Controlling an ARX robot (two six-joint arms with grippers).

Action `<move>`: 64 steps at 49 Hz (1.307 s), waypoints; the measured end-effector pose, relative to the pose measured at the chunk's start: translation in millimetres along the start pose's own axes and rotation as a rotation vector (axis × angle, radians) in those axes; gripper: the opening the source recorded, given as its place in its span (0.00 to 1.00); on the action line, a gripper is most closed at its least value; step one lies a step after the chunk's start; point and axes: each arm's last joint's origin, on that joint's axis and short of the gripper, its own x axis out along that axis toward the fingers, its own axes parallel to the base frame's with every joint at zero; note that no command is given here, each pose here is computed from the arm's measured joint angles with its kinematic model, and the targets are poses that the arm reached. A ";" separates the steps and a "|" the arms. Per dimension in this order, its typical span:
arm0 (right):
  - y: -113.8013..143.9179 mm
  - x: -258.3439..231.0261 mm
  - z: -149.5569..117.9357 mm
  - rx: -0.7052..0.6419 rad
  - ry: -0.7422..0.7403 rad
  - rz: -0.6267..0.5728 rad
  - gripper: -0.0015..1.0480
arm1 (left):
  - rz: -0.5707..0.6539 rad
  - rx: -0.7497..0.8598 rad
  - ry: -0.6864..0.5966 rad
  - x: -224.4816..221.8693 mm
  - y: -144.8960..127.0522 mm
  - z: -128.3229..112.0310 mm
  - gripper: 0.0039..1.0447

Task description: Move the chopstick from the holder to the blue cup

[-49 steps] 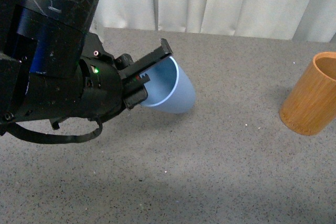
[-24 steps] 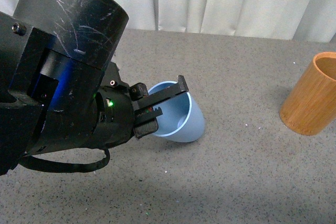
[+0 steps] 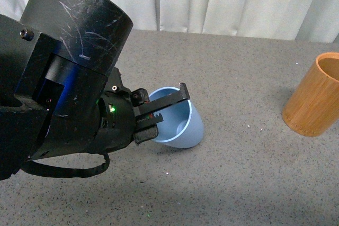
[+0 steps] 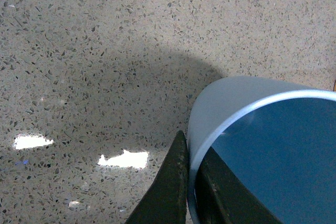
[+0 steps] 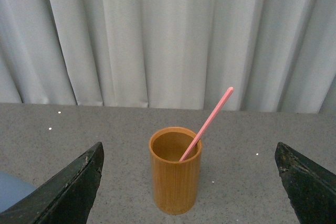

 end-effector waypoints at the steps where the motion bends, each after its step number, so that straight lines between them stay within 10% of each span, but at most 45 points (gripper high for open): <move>1: 0.0 0.0 0.0 0.000 0.000 0.000 0.91 | -0.001 -0.001 0.001 0.1 -0.1 0.1 0.04; 29: 0.0 0.0 0.0 0.000 0.000 0.000 0.91 | -0.034 0.021 -0.015 -1.3 -15.2 6.5 0.95; 64: 0.0 0.0 0.0 0.000 0.000 0.000 0.91 | -0.035 -0.008 -0.072 -12.0 -21.5 19.8 0.94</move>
